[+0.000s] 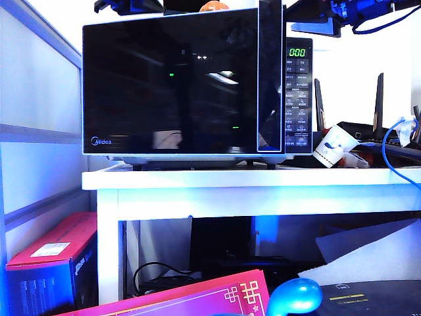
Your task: Open the microwave door, place the orange inside the microwave, then close the microwave door.
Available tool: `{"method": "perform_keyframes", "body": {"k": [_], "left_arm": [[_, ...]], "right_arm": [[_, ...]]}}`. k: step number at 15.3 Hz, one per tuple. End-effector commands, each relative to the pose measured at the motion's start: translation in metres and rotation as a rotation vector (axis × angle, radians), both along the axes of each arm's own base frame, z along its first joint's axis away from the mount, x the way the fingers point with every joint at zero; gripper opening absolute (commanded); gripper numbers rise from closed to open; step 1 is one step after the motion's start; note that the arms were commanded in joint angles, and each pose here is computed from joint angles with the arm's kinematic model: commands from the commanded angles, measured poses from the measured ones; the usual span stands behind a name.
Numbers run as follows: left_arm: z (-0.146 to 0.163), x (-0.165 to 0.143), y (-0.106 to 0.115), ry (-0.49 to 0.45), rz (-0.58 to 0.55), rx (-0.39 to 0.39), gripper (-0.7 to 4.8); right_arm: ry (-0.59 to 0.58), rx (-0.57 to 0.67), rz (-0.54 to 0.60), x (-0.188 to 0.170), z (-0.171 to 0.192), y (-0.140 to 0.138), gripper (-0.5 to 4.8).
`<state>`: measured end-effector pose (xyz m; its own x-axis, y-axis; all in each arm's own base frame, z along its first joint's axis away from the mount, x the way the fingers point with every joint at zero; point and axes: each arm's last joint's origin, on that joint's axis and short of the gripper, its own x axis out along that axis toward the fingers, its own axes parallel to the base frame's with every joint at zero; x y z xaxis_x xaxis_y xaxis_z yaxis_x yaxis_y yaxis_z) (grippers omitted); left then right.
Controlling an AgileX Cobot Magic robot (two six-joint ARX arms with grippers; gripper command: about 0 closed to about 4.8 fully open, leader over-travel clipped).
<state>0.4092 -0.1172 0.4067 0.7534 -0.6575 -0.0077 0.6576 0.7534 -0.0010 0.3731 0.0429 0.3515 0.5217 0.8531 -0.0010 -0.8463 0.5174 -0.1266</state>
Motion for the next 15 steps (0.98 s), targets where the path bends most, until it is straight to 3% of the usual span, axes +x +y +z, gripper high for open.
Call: {"method": "perform_keyframes", "body": {"k": [1,7,15], "left_arm": [[0.006,-0.002,0.000,-0.042,-0.007,-0.014,-0.05],[0.023,-0.006,-0.010,-0.205,0.019,-0.074,-0.05],[0.003,0.011,-0.015,-0.197,0.077,-0.079,-0.05]], "right_arm": [[-0.021,0.013,0.088,-0.004,0.008,0.004,3.60],[-0.031,0.012,0.193,-0.007,0.009,0.007,3.60],[-0.076,0.027,0.291,-0.011,0.017,0.009,3.60]]}}
